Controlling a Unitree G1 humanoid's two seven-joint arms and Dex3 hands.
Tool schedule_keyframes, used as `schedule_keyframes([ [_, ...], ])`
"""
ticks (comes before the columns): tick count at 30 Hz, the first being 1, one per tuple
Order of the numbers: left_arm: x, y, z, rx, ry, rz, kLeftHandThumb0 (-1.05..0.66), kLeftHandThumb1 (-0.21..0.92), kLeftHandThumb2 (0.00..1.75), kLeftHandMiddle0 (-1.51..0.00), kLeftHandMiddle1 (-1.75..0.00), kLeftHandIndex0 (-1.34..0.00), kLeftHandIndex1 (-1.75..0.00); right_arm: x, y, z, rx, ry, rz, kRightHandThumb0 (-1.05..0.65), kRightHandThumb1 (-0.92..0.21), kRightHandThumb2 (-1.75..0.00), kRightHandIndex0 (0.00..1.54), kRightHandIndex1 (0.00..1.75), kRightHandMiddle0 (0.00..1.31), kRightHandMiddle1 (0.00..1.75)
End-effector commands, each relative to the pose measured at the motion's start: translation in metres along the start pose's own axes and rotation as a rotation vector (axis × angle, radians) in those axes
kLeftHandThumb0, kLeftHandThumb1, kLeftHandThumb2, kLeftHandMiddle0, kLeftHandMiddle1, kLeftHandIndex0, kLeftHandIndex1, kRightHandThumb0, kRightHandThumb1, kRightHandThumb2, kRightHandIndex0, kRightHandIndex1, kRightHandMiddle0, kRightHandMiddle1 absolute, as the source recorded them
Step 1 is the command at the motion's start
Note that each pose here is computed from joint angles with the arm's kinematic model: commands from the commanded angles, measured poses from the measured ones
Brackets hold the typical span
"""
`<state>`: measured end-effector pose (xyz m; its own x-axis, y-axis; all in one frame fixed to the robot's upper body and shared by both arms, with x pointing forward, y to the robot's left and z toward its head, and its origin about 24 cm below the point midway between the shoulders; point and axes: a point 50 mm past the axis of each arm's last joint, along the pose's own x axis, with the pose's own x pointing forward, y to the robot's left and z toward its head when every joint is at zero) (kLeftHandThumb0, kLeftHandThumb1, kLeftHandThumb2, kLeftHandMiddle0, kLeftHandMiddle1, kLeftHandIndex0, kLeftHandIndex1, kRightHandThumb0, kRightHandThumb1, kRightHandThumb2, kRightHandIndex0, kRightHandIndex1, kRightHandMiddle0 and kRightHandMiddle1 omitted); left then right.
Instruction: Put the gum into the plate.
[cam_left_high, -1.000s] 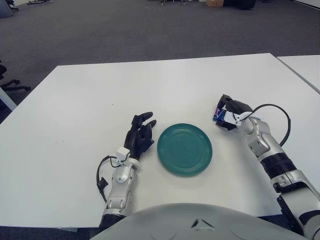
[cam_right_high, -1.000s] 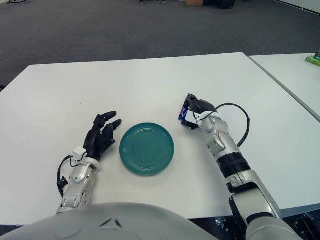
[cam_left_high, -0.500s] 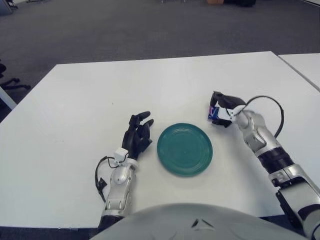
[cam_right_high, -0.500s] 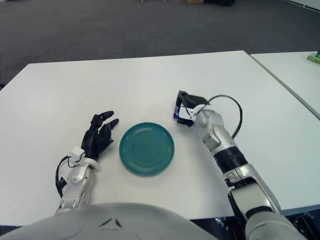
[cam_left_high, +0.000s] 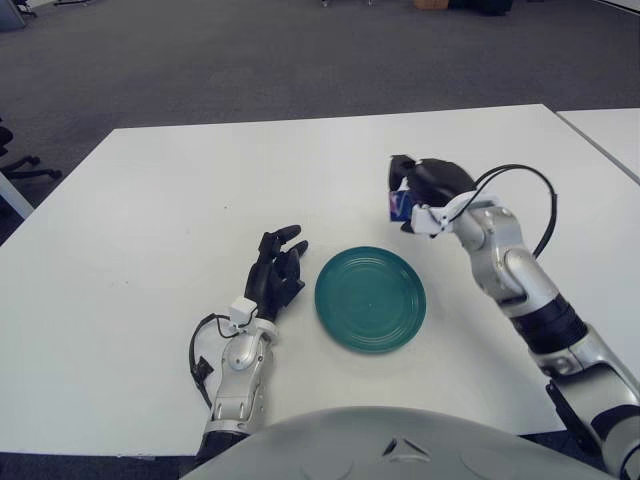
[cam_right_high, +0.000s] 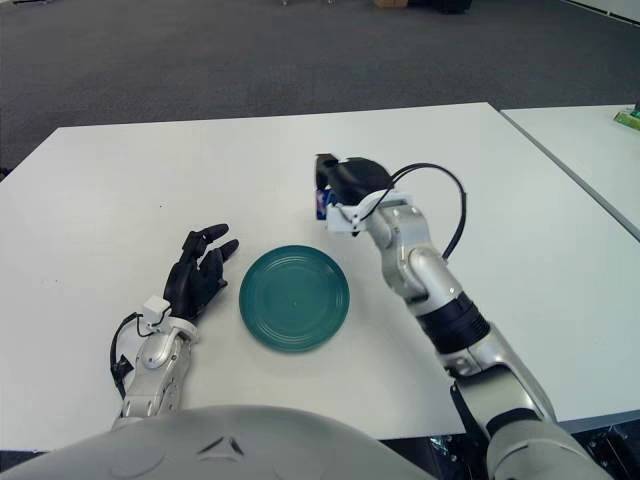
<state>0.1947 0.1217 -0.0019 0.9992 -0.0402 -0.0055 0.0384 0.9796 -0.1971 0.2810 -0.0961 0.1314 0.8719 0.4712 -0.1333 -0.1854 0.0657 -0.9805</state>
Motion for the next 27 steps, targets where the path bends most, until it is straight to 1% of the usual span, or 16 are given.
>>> schedule_keyframes([
  [1, 0.003, -0.001, 0.003, -0.002, -0.025, 0.000, -0.79, 0.92, 0.77, -0.41, -0.63, -0.11, -1.05, -0.004, -0.006, 0.012, -0.046, -0.044, 0.028, -0.45, -0.41, -1.21, 1.11, 1.75, 0.54, 1.75],
  [6, 0.002, -0.002, 0.003, 0.001, -0.028, 0.006, -0.81, 0.92, 0.78, -0.40, -0.64, -0.10, -1.07, -0.010, -0.006, 0.021, -0.058, -0.092, 0.046, -0.45, -0.41, -1.21, 1.10, 1.75, 0.54, 1.75],
  [10, 0.002, -0.004, 0.004, -0.006, -0.030, 0.016, -0.83, 0.92, 0.79, -0.39, -0.66, -0.09, -1.10, -0.020, -0.003, 0.044, -0.069, -0.178, 0.082, -0.45, -0.43, -1.18, 1.08, 1.75, 0.53, 1.75],
  [14, 0.002, -0.005, 0.004, 0.001, -0.035, 0.030, -0.84, 0.92, 0.80, -0.37, -0.66, -0.09, -1.11, -0.023, -0.001, 0.057, -0.077, -0.217, 0.118, -0.44, -0.47, -1.13, 1.05, 1.75, 0.50, 1.75],
  [17, 0.003, -0.005, 0.003, 0.007, -0.029, 0.043, -0.85, 0.92, 0.80, -0.36, -0.66, -0.09, -1.11, -0.023, 0.006, 0.067, -0.085, -0.259, 0.160, -0.43, -0.49, -1.11, 1.05, 1.75, 0.48, 1.75],
  [23, 0.003, -0.006, 0.003, -0.007, -0.002, 0.056, -0.85, 0.92, 0.82, -0.33, -0.66, -0.09, -1.11, -0.023, 0.012, 0.070, -0.099, -0.319, 0.236, -0.41, -0.56, -1.02, 1.03, 1.75, 0.43, 1.75],
  [27, 0.003, -0.006, 0.003, 0.003, -0.001, 0.065, -0.85, 0.92, 0.84, -0.33, -0.66, -0.10, -1.10, -0.024, 0.017, 0.071, -0.108, -0.341, 0.246, -0.41, -0.58, -0.99, 1.02, 1.75, 0.42, 1.75],
])
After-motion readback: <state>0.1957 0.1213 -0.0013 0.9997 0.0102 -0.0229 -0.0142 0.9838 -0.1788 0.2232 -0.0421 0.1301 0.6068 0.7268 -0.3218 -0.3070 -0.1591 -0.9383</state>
